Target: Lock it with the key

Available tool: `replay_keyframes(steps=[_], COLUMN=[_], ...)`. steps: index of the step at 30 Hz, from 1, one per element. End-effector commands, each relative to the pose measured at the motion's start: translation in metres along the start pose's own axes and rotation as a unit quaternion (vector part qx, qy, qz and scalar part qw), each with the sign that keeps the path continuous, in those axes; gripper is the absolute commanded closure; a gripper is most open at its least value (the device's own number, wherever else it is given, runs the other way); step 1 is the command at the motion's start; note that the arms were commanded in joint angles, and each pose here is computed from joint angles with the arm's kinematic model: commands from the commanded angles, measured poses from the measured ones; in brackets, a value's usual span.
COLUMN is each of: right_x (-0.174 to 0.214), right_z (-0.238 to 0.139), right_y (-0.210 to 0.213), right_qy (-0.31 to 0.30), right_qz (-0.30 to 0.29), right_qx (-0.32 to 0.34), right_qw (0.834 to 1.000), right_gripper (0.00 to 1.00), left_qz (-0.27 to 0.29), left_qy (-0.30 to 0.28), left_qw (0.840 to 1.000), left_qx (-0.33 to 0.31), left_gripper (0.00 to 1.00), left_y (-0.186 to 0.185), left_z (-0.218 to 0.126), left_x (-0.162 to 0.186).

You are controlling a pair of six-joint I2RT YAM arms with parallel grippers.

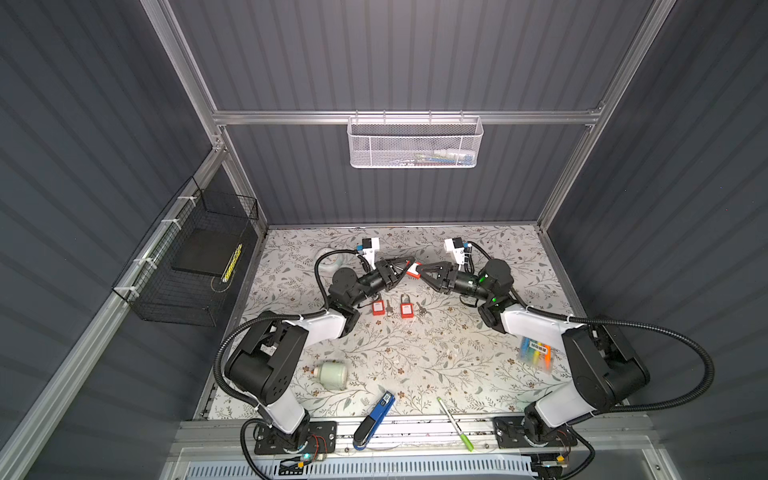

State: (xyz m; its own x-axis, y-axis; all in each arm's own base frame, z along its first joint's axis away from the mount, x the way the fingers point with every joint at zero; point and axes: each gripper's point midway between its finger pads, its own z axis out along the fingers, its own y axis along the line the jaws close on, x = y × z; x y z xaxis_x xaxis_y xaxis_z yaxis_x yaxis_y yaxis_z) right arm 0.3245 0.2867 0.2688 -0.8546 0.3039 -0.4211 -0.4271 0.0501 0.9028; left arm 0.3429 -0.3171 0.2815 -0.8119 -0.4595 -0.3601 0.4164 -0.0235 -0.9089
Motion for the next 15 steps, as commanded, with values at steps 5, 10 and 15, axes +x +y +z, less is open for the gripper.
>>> replay_keyframes(steps=[5,10,15], right_x=[-0.003,-0.001,0.003], right_z=[-0.02,-0.022,-0.022], right_y=[0.003,-0.003,-0.015], right_qy=[-0.014,-0.012,-0.008], right_qz=[-0.012,-0.009,0.004], right_qx=[0.004,0.013,0.022], right_qw=[1.0,1.0,1.0], right_gripper=[0.56,0.55,0.55], left_qz=[0.028,0.028,0.028], left_qy=[0.001,0.0,0.0], left_qw=[0.999,0.999,0.999], left_qx=[0.025,0.025,0.024], left_gripper=[1.0,1.0,1.0], left_y=[-0.017,-0.017,-0.018], left_z=[0.002,0.002,0.002], left_x=[-0.001,-0.002,-0.002])
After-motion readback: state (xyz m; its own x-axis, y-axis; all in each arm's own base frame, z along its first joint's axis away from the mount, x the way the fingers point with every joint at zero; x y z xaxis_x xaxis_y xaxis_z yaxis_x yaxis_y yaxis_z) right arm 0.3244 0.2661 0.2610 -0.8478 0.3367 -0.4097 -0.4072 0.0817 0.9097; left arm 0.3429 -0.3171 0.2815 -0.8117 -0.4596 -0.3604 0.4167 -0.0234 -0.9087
